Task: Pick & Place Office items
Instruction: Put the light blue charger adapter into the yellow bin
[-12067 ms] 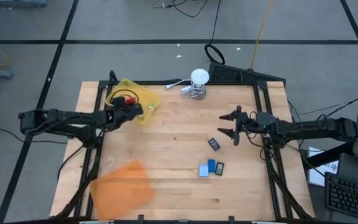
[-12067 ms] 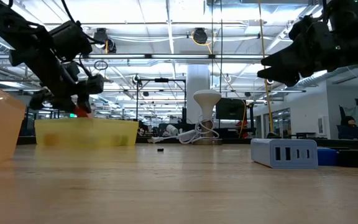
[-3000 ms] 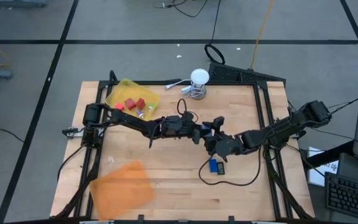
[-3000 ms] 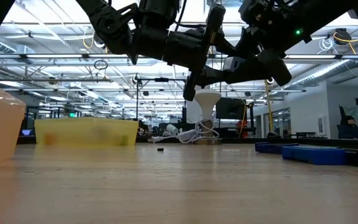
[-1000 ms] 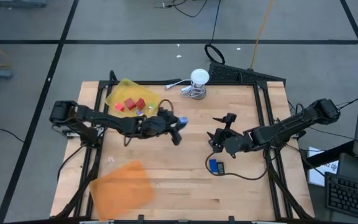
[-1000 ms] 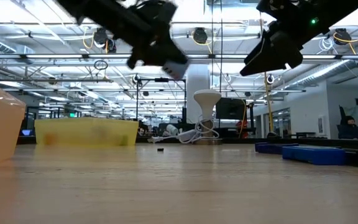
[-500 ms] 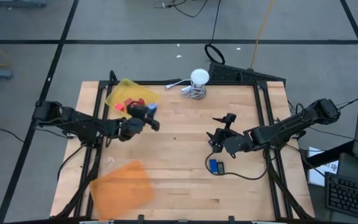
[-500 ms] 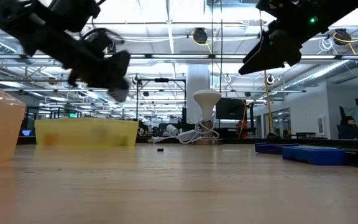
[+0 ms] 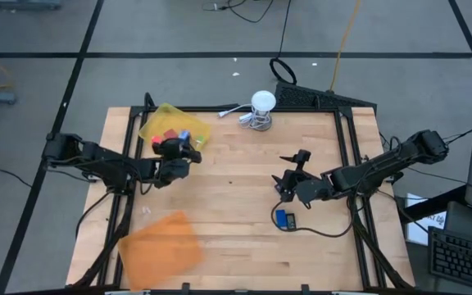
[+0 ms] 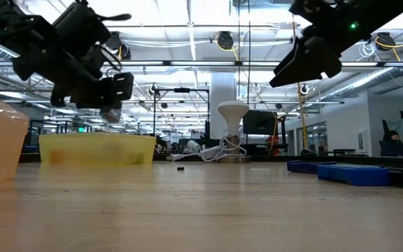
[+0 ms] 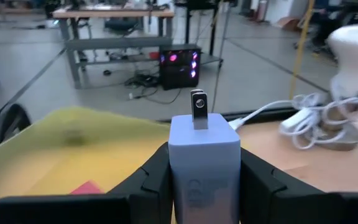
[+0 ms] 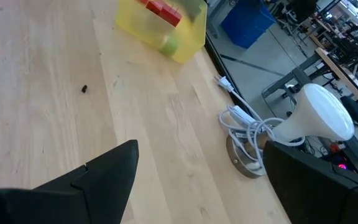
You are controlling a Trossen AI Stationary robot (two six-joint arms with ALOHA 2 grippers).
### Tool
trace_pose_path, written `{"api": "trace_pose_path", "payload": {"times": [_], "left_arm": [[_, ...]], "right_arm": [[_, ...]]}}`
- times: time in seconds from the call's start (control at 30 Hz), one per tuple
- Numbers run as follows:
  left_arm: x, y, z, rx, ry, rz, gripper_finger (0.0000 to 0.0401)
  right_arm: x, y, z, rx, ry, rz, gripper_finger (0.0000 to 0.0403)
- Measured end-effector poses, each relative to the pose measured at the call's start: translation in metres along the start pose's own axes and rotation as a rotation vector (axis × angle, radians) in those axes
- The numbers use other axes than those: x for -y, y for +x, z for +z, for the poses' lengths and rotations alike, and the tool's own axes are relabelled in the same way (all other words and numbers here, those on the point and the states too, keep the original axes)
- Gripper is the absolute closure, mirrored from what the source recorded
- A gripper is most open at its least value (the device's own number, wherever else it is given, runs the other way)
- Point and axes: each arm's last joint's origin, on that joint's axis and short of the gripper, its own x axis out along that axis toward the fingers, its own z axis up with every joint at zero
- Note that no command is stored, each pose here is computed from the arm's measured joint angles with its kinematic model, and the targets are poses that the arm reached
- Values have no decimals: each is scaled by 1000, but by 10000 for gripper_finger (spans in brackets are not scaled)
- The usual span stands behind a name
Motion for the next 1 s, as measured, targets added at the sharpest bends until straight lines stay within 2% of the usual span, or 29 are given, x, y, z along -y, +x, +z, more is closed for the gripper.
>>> {"api": "trace_pose_path", "payload": {"times": [0.2,0.37,0.53,0.73,0.87,1.0], "left_arm": [[-16,8,-5,-83,-53,62,274],[-31,16,-2,-155,-38,116,281],[-41,20,22,-232,-28,14,280],[-61,13,57,-149,-4,-86,282],[-76,8,55,-66,44,-227,280],[-98,9,38,18,-79,-290,279]], "right_arm": [[0,0,-1,2,6,0,73],[0,0,1,12,17,0,73],[0,0,1,18,23,0,73],[0,0,1,18,24,0,73],[0,0,1,16,31,6,73],[-2,0,1,18,47,73,73]]}}
